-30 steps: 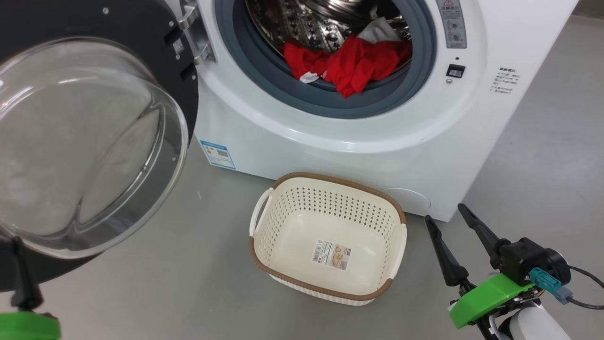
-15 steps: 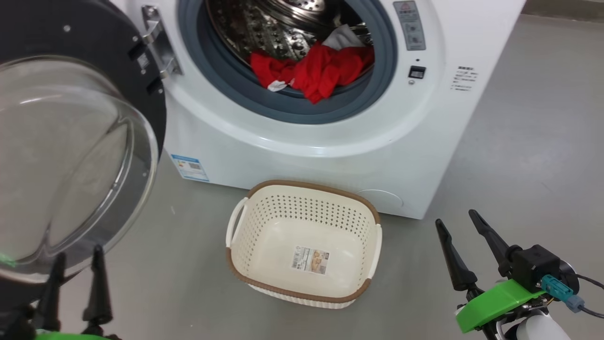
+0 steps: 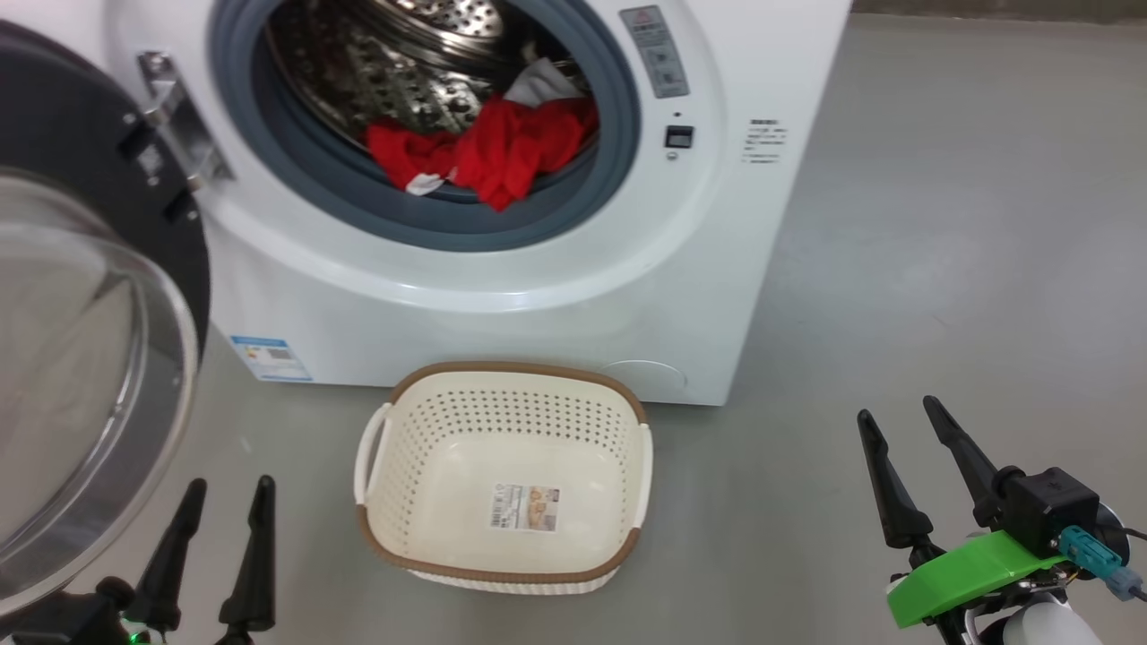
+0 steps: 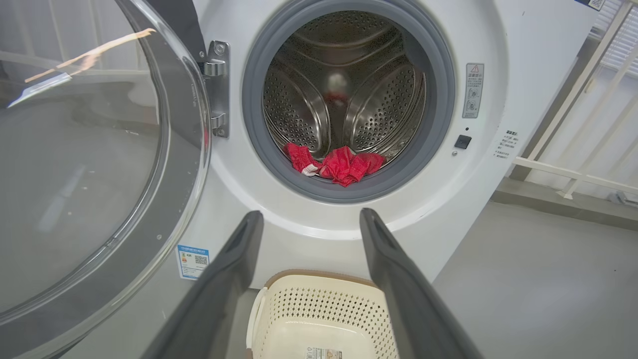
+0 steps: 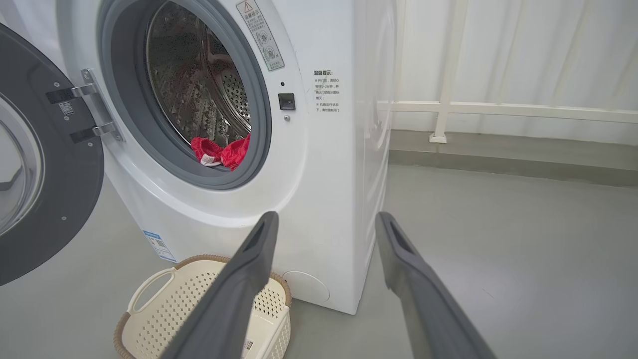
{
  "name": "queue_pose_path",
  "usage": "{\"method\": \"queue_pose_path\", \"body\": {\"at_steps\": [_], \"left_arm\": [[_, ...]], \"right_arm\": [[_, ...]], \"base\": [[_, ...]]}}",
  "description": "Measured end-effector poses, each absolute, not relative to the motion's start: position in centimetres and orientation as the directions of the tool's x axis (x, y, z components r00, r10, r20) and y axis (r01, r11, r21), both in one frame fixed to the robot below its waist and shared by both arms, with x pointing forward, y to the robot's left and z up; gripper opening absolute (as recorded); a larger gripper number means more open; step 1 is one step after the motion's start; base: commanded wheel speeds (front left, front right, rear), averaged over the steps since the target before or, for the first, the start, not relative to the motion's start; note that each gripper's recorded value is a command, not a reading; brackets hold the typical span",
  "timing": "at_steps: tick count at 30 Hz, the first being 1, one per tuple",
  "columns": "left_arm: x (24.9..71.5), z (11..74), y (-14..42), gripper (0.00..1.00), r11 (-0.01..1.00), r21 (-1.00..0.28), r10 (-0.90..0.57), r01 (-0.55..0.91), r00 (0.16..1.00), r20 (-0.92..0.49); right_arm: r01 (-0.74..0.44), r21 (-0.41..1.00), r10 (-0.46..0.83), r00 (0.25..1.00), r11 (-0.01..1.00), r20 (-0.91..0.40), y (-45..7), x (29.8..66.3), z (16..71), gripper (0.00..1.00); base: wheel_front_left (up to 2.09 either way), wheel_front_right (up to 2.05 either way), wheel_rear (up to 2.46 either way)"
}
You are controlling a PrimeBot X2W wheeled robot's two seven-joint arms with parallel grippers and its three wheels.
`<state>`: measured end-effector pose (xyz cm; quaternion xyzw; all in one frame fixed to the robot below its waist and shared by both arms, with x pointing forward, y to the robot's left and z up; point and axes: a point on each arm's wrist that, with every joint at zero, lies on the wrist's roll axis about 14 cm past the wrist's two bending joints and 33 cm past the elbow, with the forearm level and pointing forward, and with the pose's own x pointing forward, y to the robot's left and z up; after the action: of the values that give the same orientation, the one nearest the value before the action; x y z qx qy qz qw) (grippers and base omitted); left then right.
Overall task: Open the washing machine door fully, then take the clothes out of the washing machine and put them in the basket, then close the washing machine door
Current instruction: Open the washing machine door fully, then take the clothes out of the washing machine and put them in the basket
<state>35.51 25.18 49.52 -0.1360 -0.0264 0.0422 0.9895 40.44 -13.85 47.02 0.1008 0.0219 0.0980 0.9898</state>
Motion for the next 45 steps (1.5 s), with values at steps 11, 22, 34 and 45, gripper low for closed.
{"method": "queue_pose_path", "body": {"at_steps": [11, 22, 34, 45], "left_arm": [[38.1, 50.4, 21.1, 1.00, 0.957, -0.282, -0.052, 0.070, 0.996, 0.074], [39.0, 50.2, 19.3, 1.00, 0.951, -0.286, -0.106, 0.121, 0.992, 0.069], [39.3, 50.0, 19.6, 1.00, 0.952, -0.283, -0.099, 0.113, 0.993, 0.065], [39.2, 49.9, 20.0, 1.00, 0.956, -0.275, -0.089, 0.102, 0.994, 0.061]], "right_arm": [[-0.064, 0.203, 0.068, 0.998, 0.977, -0.013, -18.2, 39.0, 47.5, 1.00], [0.023, 0.210, -0.020, 1.000, 0.977, -0.018, -20.7, 37.4, 47.4, 1.00], [0.057, 0.214, -0.054, 0.998, 0.975, -0.019, -21.7, 37.0, 47.3, 1.00], [0.058, 0.221, -0.055, 0.998, 0.974, -0.020, -21.5, 37.1, 47.3, 1.00]], "base": [[0.00, 0.00, 0.00], [0.00, 0.00, 0.00], [0.00, 0.00, 0.00], [0.00, 0.00, 0.00]]}}
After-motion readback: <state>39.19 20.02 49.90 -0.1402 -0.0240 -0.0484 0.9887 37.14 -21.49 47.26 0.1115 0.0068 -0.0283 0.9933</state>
